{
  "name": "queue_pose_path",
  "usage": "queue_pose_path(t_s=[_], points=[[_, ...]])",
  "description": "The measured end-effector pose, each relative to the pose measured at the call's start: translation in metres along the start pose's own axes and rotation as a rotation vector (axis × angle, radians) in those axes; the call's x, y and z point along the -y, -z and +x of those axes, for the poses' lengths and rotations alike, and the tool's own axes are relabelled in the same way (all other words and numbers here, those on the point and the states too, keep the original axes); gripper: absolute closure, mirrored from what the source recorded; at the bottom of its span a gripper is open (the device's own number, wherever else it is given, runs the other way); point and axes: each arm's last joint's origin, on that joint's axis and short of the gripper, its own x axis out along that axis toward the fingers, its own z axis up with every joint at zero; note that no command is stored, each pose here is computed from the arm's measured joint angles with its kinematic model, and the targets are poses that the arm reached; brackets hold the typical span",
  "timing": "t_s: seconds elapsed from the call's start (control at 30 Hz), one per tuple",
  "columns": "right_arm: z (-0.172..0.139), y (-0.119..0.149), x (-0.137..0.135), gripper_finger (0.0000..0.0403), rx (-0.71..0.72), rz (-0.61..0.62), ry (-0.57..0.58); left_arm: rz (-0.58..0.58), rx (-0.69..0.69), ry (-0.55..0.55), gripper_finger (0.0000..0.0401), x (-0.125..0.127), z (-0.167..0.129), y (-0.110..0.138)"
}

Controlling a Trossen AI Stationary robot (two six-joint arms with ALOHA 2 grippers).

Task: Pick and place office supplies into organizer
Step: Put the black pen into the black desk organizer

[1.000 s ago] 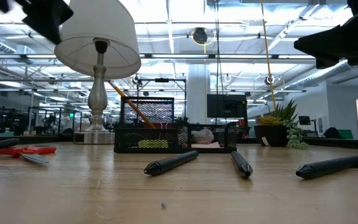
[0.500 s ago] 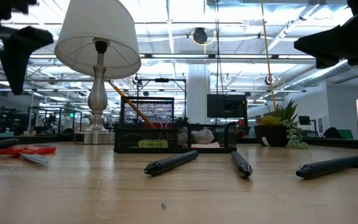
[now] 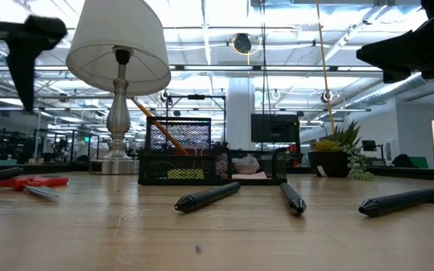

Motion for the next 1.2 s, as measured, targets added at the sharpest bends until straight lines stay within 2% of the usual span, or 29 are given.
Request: queue_pose_path(t_s=[0.23,0.33,0.6,0.87,1.03,1.2], points=[[0.000,0.000,0.000,0.0360,-0.002,-0.002,0.000,0.082,0.042,0.011,0.0082,0.018,0.008,-0.010],[0.000,0.000,0.000,0.0360,0.000,0.000,0.000,0.081,0.067,0.057,0.0082,0.027,0.016,-0.018],[0.000,0.000,0.000,0.0360,0.000,0.000,0.000,0.117,0.155,0.068,0.0082,0.039,0.026,-0.032],[0.000,0.000,0.000,0.0360,0.000,0.001,0.000,0.223,0.114,0.091,0.0082,0.043,0.037,-0.032],[0.000,0.000,0.000,0.0360,0.000,0.000,0.000,0.342,0.092,0.103,0.0082,0.046,0.045,-0.032],[0.000,0.000,0.000,0.0360,0.000,0.001,0.000,0.362,0.086,0.076,0.0082,0.041,0.047,-0.033]])
